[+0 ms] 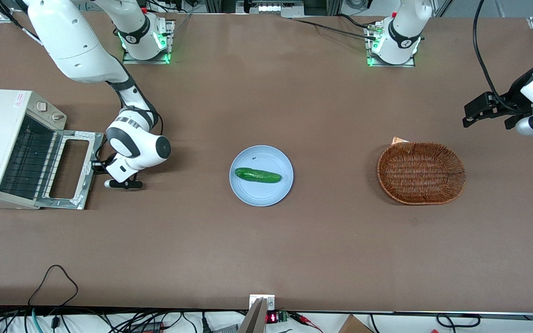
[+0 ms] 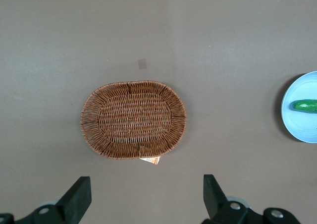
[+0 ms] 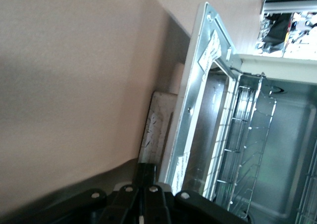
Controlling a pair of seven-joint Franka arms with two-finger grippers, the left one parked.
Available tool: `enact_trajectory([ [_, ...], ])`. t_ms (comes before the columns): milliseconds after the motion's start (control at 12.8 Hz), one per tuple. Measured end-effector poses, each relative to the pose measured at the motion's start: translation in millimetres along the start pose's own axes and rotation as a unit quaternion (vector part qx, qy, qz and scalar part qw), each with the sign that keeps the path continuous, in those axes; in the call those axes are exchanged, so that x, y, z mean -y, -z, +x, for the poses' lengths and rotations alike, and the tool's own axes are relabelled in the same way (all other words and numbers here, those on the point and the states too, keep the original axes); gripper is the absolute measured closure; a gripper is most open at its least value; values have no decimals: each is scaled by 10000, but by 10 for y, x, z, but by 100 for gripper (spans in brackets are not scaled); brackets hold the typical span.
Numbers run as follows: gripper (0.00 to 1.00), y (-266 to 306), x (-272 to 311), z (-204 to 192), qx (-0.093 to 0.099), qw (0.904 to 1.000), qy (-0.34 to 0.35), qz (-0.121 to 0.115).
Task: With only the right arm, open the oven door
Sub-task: 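Push the door fully down with the right gripper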
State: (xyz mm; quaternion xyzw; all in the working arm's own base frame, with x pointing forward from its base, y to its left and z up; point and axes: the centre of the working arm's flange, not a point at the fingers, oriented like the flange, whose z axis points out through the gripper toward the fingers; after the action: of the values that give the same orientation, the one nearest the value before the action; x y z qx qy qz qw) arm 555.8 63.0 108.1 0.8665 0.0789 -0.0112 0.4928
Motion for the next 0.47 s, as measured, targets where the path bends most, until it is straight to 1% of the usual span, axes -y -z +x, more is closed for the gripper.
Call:
enact_trajectory([
  [312, 99, 211, -30, 123, 116, 9991, -292, 288],
  [390, 99, 302, -52, 166, 167, 9983, -393, 396],
  [468, 99, 415, -113, 214, 261, 9970, -501, 538],
])
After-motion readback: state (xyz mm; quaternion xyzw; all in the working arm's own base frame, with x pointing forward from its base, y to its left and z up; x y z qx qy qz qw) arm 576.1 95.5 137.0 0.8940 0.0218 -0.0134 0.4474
